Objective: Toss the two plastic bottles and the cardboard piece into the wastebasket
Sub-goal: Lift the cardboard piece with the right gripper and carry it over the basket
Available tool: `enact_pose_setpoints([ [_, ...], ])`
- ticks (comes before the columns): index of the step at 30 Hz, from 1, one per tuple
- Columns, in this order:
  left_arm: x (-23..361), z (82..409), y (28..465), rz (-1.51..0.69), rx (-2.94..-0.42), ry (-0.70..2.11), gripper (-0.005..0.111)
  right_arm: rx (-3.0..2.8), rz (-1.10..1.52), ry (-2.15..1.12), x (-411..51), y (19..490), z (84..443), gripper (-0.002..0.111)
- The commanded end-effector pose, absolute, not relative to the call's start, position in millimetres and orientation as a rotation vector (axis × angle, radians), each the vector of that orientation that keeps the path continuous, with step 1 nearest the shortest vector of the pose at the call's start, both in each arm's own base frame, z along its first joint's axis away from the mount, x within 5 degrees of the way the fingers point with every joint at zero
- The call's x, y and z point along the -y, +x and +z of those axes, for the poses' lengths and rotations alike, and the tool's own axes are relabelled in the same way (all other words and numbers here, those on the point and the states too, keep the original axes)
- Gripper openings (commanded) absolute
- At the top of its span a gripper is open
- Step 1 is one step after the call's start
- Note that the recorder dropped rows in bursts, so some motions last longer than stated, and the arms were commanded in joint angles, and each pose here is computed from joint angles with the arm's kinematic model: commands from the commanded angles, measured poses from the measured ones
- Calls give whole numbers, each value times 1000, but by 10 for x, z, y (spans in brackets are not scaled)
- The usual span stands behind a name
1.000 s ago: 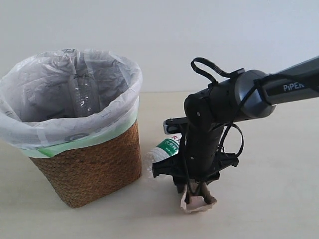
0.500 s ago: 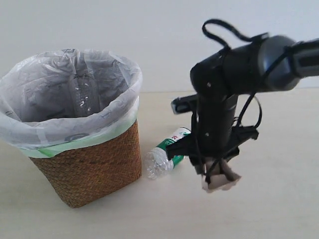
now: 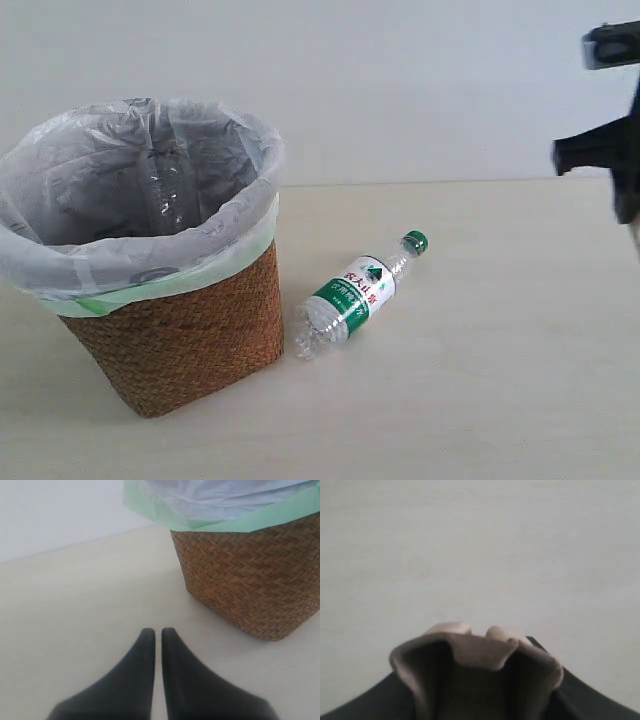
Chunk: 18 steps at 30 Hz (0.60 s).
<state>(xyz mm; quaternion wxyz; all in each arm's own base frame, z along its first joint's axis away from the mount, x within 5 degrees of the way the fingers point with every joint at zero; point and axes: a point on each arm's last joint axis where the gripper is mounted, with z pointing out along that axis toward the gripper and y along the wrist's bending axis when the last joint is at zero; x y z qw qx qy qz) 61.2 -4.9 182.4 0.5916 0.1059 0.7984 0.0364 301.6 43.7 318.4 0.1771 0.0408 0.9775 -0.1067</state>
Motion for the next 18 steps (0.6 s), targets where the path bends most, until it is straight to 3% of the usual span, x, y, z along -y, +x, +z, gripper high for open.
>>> enact_pose_setpoints([
  [1,49,1820,613,73,-1853,228,4,-2708,-504,248,-14,2988,3307,0],
  [9,49,1820,613,73,-1853,228,4,-2708,-589,370,147,3095,3175,0],
  [14,49,1820,613,73,-1853,228,4,-2827,-173,241,-323,3391,2754,0],
  [15,49,1820,613,73,-1853,228,4,-2739,124,45,-788,3488,2874,0],
  [18,49,1820,613,73,-1853,228,4,-2498,580,-244,-1586,3437,3430,0],
])
